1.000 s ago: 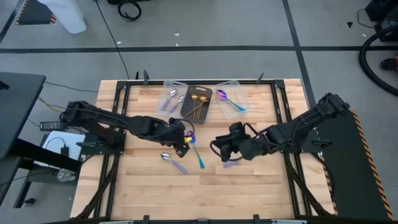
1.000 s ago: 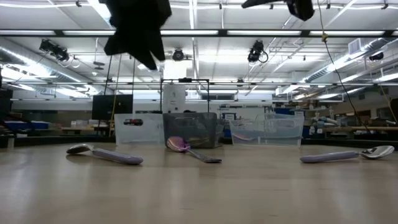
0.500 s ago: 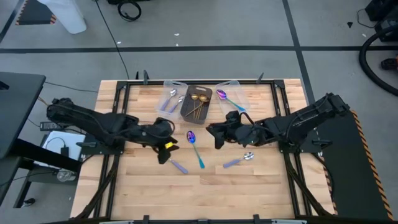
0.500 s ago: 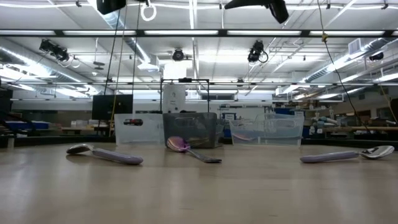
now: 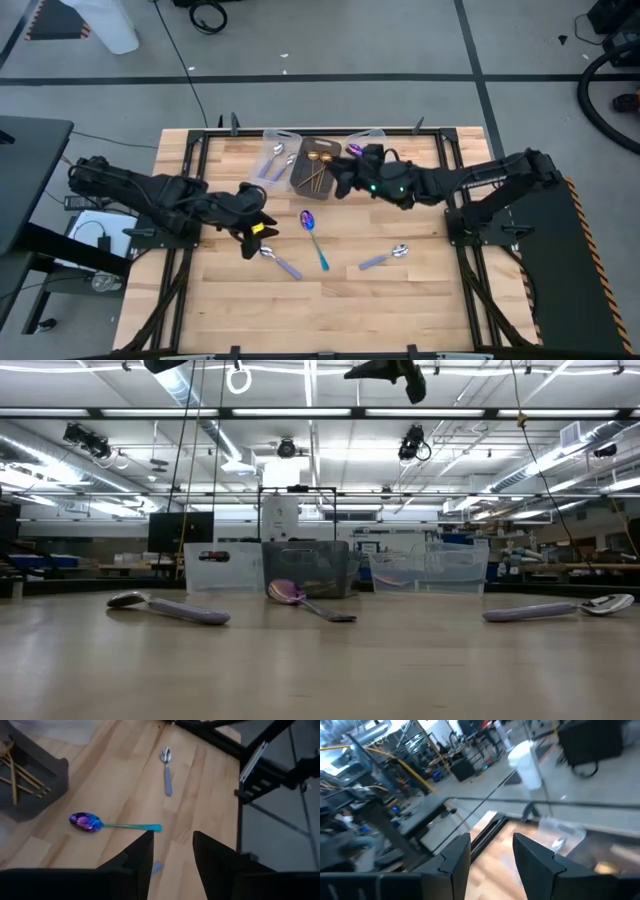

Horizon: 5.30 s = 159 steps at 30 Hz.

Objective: Sort silverware by color (type)
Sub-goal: Put the blue spoon into the right transparent bin

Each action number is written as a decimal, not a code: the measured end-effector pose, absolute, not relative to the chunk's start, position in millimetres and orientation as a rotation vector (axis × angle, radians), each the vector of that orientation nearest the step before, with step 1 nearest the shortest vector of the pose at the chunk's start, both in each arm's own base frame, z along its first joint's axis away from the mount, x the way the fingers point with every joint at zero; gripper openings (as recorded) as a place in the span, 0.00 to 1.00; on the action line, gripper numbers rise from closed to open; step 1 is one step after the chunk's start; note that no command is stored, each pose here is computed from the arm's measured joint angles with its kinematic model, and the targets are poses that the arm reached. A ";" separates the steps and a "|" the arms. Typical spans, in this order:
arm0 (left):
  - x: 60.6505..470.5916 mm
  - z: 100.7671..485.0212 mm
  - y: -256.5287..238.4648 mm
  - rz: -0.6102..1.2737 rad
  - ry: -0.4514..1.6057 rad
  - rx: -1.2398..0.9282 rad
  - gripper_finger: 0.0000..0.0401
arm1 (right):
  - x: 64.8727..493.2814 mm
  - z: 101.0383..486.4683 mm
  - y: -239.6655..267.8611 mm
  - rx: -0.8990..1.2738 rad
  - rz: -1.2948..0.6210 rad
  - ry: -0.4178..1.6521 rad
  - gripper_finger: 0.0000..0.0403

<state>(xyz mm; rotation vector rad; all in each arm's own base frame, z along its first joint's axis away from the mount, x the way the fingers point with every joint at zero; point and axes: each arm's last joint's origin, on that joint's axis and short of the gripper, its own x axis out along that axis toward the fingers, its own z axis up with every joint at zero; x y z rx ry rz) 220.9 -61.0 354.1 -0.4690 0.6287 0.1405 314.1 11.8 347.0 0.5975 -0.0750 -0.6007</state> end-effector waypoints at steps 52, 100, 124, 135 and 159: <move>197.3 368.6 -103.3 0.142 0.454 -0.441 0.36 | 363.2 242.2 45.7 0.531 -0.415 0.441 0.29; 151.9 335.4 -105.0 0.438 0.743 -0.432 0.36 | 428.6 176.1 48.1 0.545 -0.473 0.873 0.30; 142.3 330.7 -102.6 0.504 0.816 -0.473 0.36 | 429.8 150.5 44.5 0.481 -0.509 0.953 0.47; 142.4 330.6 -102.7 0.519 0.808 -0.505 0.36 | 430.8 129.5 43.2 0.472 -0.507 1.028 0.39; 142.4 330.7 -102.7 0.522 0.806 -0.513 0.36 | 422.6 138.3 40.8 0.523 -0.453 1.114 0.03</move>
